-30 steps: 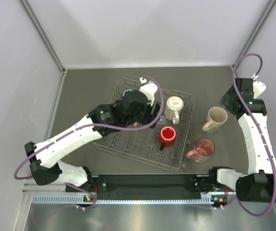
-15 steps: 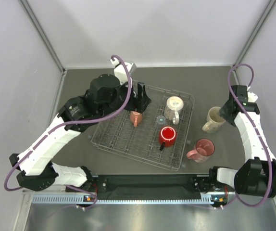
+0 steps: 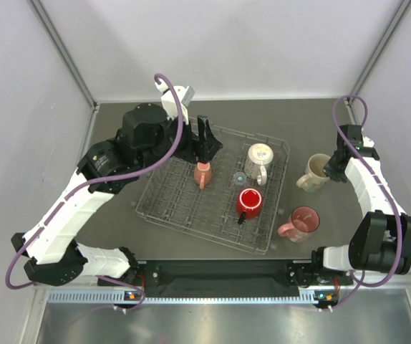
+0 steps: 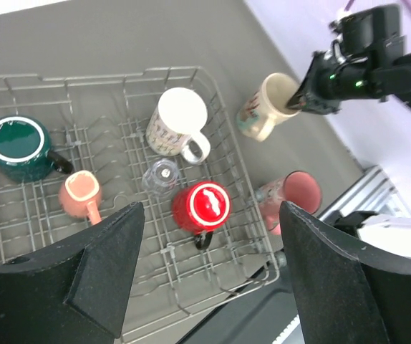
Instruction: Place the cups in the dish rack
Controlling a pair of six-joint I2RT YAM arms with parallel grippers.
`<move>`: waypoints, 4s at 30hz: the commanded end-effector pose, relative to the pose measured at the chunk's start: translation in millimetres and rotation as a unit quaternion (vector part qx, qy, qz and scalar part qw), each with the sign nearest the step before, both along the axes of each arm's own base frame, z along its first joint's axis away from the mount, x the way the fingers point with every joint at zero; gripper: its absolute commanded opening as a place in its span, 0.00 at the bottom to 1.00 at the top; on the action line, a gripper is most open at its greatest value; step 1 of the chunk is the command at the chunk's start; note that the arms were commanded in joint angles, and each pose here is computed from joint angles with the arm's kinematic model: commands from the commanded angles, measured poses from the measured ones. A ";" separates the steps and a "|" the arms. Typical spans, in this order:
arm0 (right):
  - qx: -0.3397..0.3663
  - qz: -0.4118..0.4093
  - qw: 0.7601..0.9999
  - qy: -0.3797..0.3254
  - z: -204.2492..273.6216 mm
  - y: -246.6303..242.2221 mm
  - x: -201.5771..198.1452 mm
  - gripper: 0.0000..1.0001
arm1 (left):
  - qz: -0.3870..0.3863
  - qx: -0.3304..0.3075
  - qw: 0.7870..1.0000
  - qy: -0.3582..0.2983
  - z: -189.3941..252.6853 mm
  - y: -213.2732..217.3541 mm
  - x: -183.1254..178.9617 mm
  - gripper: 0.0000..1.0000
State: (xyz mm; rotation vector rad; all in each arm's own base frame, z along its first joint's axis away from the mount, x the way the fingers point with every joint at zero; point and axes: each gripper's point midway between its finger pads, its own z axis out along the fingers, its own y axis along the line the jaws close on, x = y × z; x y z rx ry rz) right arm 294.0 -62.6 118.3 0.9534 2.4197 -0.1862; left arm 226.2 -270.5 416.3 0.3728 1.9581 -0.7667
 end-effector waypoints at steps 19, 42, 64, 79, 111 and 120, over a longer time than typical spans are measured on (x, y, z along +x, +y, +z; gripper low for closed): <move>0.013 0.056 0.947 -0.317 218.5 15.0 63.1 0.00 | -0.052 -0.121 0.990 0.053 59.5 14.5 27.2 0.81; 0.472 0.354 0.502 -0.632 421.1 258.5 7.4 0.00 | -0.087 -0.242 0.964 0.064 84.4 20.8 17.5 0.86; 0.580 0.375 0.386 -0.612 430.0 345.6 -38.0 0.00 | -0.095 -0.315 0.942 0.063 98.5 23.4 1.9 0.85; 0.578 0.392 0.387 -0.603 428.2 371.5 -41.8 0.00 | -0.129 -0.332 0.929 0.098 95.5 8.0 8.1 0.74; 0.312 0.376 0.771 -0.408 257.7 340.7 4.1 0.73 | 0.119 -0.124 0.984 0.045 27.5 89.5 42.5 0.00; 0.234 0.292 0.843 -0.386 223.5 240.4 -14.1 0.74 | 0.234 0.006 0.970 0.060 -76.0 138.1 52.3 0.00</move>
